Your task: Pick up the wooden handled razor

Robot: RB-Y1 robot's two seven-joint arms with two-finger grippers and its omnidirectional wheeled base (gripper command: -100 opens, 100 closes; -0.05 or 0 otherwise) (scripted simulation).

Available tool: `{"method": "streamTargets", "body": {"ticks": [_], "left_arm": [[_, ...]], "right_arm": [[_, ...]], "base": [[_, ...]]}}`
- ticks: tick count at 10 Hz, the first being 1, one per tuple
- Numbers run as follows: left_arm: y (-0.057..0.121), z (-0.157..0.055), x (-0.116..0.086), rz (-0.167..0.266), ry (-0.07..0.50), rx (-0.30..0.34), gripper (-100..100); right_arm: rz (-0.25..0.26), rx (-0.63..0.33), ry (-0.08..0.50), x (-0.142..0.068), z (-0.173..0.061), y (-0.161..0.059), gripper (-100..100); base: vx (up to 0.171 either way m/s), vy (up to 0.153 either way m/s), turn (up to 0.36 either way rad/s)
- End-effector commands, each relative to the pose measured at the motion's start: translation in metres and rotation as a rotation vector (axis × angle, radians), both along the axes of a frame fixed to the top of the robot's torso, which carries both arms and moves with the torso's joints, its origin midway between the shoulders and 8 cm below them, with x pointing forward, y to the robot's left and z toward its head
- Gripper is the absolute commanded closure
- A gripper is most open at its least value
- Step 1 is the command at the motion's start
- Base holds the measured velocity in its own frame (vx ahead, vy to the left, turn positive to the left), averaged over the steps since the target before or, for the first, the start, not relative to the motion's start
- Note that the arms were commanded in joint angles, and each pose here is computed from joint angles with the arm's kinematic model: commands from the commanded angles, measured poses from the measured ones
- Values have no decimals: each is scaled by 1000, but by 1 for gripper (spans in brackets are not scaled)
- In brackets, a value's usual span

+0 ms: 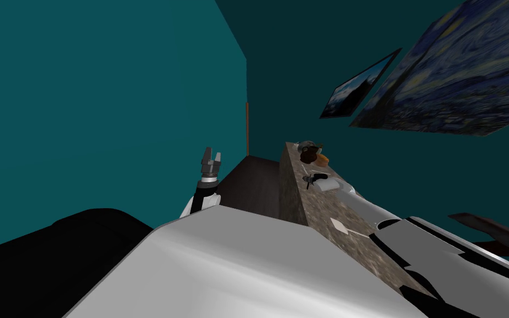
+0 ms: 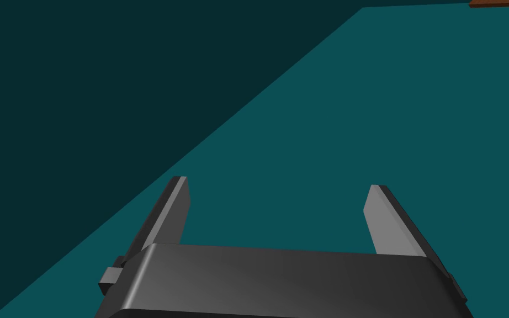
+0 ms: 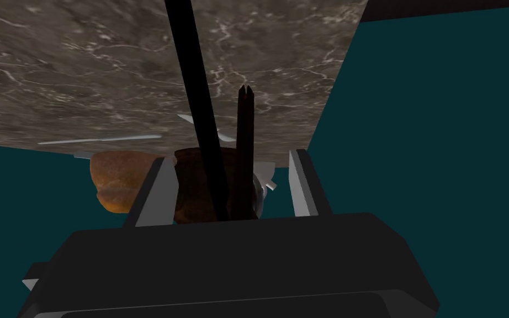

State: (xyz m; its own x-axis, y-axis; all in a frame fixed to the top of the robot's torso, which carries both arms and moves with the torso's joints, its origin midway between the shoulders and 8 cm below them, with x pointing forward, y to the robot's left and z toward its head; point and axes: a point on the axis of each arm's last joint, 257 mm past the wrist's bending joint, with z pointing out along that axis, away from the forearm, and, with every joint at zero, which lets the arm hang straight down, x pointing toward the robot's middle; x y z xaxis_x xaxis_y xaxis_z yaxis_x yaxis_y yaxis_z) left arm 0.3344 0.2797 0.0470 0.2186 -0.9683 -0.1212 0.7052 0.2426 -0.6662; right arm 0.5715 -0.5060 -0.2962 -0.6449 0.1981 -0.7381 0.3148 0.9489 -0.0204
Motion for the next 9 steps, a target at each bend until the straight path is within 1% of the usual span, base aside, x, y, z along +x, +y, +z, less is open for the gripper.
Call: {"method": "streamTargets", "body": {"ticks": [1,4,5,6,7,8,9], "left_arm": [[0,0,0,0,0,0,0],[0,0,0,0,0,0,0],[0,0,0,0,0,0,0],[0,0,0,0,0,0,0],[0,0,0,0,0,0,0],[0,0,0,0,0,0,0],[0,0,0,0,0,0,0]], "right_arm": [[0,0,0,0,0,0,100],[3,-1,1,0,0,1,100],[3,-2,1,0,0,1,0],[-28,-15,-34,-7,14,-21,100],[-32,-15,-28,-13,8,-22,100],[-28,-7,-14,-22,-3,-18,100],[-18,-1,3,-30,-14,-14,100]], "base": [[0,0,0],[0,0,0],[0,0,0],[125,-20,-120],[158,-11,-98],[90,1,-6],[26,2,31]]}}
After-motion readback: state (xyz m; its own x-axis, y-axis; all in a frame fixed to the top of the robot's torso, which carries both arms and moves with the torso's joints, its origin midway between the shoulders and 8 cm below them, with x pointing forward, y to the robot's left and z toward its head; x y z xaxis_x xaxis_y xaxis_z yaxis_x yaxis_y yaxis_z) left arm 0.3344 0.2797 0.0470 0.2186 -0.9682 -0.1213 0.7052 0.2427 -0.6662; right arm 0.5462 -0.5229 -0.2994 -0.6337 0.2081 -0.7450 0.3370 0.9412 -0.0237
